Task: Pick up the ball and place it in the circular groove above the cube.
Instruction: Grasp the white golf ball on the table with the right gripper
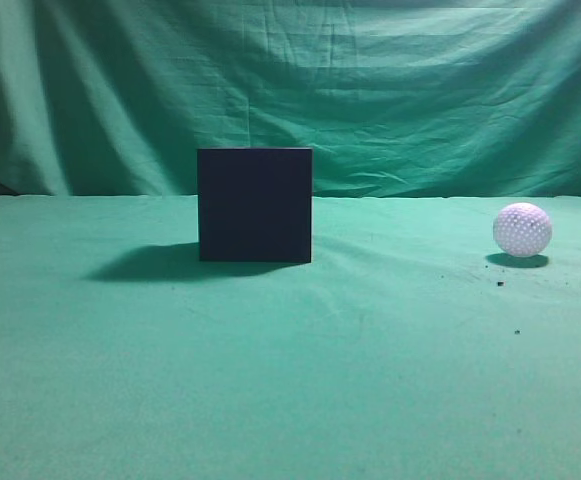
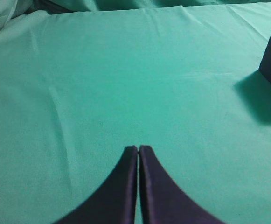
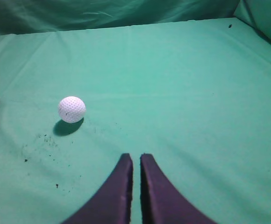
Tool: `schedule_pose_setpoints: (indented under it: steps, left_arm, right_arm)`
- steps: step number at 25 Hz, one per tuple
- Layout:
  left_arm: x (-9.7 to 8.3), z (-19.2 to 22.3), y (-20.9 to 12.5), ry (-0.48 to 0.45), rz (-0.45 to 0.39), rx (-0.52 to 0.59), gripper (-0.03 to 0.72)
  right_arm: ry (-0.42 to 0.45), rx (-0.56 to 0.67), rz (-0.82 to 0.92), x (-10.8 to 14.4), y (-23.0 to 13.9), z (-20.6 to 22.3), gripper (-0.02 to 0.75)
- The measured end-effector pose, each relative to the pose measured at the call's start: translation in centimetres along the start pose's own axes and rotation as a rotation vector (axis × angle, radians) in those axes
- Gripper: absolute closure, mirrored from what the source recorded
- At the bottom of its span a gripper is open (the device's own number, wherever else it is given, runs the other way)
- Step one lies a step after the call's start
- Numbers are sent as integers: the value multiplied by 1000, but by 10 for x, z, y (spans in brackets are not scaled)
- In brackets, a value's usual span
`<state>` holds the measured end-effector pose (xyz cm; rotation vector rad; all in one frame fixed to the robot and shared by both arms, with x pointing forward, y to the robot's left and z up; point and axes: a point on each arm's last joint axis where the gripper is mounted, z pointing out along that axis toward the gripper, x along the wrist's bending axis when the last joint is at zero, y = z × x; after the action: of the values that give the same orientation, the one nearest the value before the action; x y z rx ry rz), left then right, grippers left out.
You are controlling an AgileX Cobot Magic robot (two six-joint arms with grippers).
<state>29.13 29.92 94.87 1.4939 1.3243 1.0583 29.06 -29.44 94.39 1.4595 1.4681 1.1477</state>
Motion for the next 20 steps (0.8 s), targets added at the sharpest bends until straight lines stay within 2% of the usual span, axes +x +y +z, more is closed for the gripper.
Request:
schedule_pose_setpoints:
  steps: [17,20]
  left_arm:
    - [0,0,0,0,0,0,688]
    - [0,0,0,0,0,0,688]
  right_arm:
    - [0,0,0,0,0,0,738]
    - [2,-43,-5,0,4,0,738]
